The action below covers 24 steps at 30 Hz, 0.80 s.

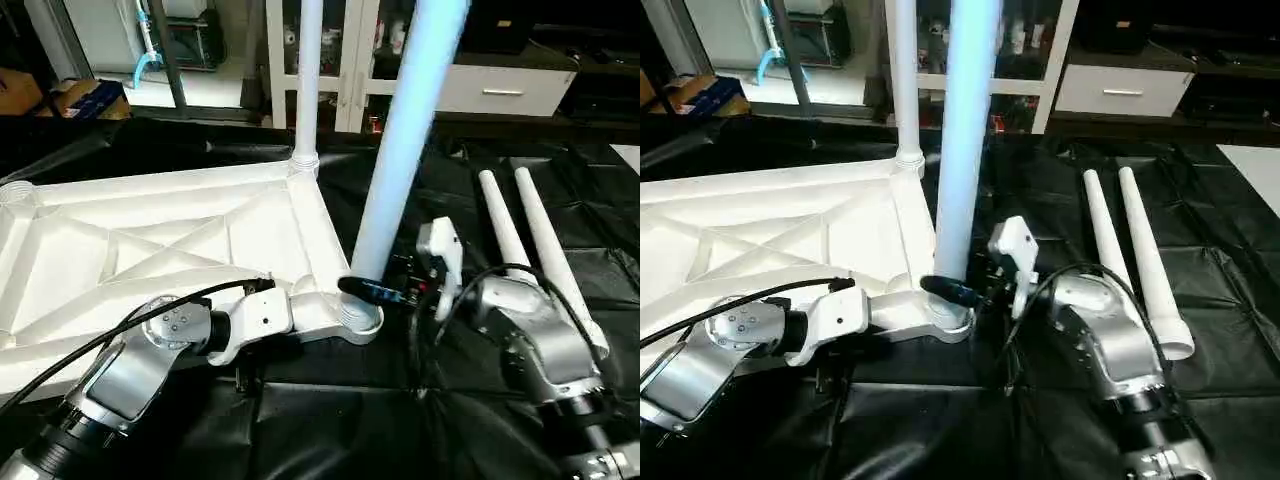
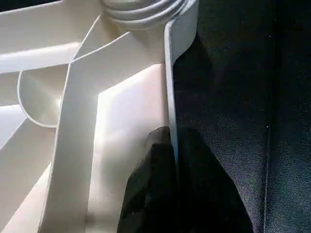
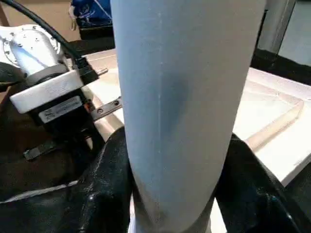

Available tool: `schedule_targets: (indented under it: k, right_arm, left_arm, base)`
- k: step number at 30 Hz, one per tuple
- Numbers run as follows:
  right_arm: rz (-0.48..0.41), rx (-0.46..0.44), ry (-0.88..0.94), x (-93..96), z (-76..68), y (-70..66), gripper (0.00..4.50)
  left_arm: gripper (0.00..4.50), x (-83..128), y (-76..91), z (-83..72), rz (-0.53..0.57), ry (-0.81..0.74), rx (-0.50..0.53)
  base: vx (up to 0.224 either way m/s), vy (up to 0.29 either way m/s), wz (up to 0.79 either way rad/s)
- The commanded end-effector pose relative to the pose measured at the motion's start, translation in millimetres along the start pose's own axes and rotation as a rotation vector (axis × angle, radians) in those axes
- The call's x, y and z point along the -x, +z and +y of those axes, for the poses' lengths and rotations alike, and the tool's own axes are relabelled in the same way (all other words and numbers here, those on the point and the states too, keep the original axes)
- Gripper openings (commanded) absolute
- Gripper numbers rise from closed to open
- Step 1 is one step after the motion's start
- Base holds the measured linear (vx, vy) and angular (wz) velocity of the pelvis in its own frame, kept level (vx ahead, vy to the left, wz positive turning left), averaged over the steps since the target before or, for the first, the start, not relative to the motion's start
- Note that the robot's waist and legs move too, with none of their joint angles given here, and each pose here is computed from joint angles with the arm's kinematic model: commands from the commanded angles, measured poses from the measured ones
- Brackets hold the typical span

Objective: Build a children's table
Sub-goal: Insert table leg to table base

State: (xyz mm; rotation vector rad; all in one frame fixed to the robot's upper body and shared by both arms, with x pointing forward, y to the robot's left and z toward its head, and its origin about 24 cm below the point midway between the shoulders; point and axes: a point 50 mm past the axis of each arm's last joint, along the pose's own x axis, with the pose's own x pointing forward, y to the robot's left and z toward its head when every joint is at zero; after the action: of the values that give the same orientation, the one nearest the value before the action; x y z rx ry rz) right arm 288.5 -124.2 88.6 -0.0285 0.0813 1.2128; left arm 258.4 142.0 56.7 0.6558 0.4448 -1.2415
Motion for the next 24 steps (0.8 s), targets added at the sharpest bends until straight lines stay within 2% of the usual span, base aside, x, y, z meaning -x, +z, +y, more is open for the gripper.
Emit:
schedule_targets:
  k: [1, 12, 24]
  right_arm:
    - [0.109, -0.055, -0.027, 6.4, -1.1, -21.5, 1.84]
    - [0.174, -0.026, 0.021, 19.8, 5.2, -31.7, 1.84]
    - [0.165, -0.032, 0.052, 22.9, 10.3, -29.8, 1.84]
  left_arm:
    - [0.0, -10.2, -9.2, -13.3, 0.019, -0.064, 0.03]
    - [0.0, -11.3, -9.4, -13.1, 0.019, -0.063, 0.032]
    - [0.0, -11.1, -10.7, -11.3, 0.023, -0.061, 0.03]
  base:
    - [0.0, 0.0, 0.0]
    - [0.0, 0.0, 0.0]
    - [0.0, 0.0, 0.0]
